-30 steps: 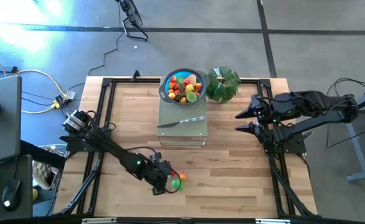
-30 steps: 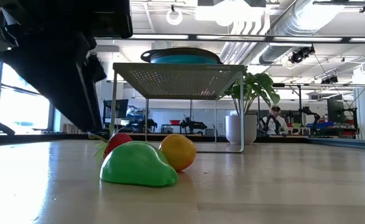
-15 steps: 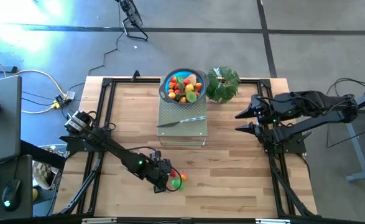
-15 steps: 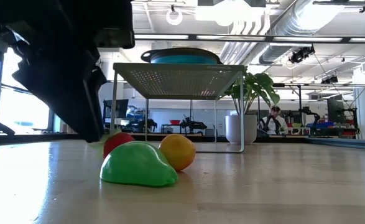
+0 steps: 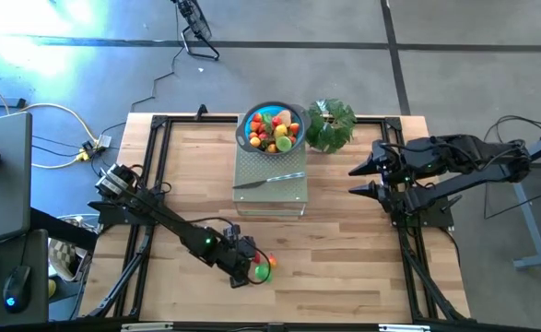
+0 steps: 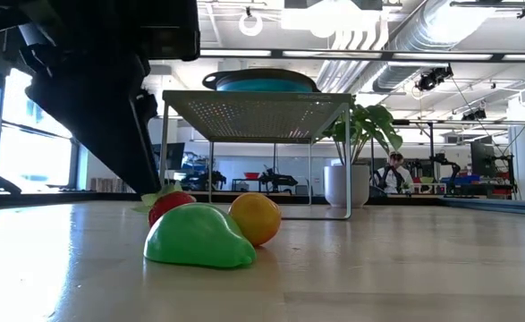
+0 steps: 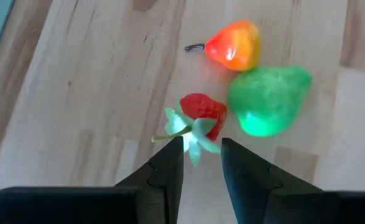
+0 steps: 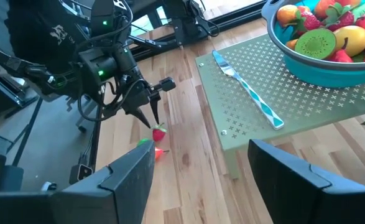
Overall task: Pick & Place Fruit
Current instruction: Put the red strawberry in the blue bowl on the shelf
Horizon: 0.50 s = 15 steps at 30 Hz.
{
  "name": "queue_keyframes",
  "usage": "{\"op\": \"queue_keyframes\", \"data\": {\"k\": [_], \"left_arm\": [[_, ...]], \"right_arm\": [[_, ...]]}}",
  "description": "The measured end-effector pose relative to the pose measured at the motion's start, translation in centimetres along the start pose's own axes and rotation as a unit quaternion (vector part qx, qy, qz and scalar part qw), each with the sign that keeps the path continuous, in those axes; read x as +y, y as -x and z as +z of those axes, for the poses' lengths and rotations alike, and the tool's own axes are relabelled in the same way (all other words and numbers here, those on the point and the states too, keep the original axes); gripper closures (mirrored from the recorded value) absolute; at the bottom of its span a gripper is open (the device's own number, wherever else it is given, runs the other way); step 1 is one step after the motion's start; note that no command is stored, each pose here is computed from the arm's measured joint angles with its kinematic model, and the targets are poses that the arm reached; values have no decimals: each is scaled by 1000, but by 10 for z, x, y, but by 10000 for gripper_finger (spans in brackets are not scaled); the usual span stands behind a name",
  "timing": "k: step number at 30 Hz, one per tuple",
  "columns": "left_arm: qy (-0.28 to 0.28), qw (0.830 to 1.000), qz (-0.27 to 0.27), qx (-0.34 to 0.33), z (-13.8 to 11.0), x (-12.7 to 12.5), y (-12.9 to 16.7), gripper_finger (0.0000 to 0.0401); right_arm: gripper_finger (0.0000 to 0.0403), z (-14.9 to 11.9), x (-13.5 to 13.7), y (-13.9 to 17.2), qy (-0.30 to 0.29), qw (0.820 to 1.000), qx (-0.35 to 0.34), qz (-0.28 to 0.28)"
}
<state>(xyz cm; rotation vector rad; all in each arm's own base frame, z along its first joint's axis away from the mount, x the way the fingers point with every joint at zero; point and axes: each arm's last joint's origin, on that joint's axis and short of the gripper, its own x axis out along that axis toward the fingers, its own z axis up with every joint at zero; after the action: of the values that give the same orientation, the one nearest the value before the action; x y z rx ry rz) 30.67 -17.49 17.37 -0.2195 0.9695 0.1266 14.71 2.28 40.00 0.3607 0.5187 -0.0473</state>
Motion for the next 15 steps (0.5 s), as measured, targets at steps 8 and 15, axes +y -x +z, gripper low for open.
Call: {"op": "queue_keyframes", "data": {"k": [8,15], "left_arm": [[158,987,-28,17,0,-3,0,297],[323,945,-37,16,2,-5,0,297]], "right_arm": [[152,0,0,0,0,1000,0,0],[152,0,0,0,1,1000,0,0]]}}
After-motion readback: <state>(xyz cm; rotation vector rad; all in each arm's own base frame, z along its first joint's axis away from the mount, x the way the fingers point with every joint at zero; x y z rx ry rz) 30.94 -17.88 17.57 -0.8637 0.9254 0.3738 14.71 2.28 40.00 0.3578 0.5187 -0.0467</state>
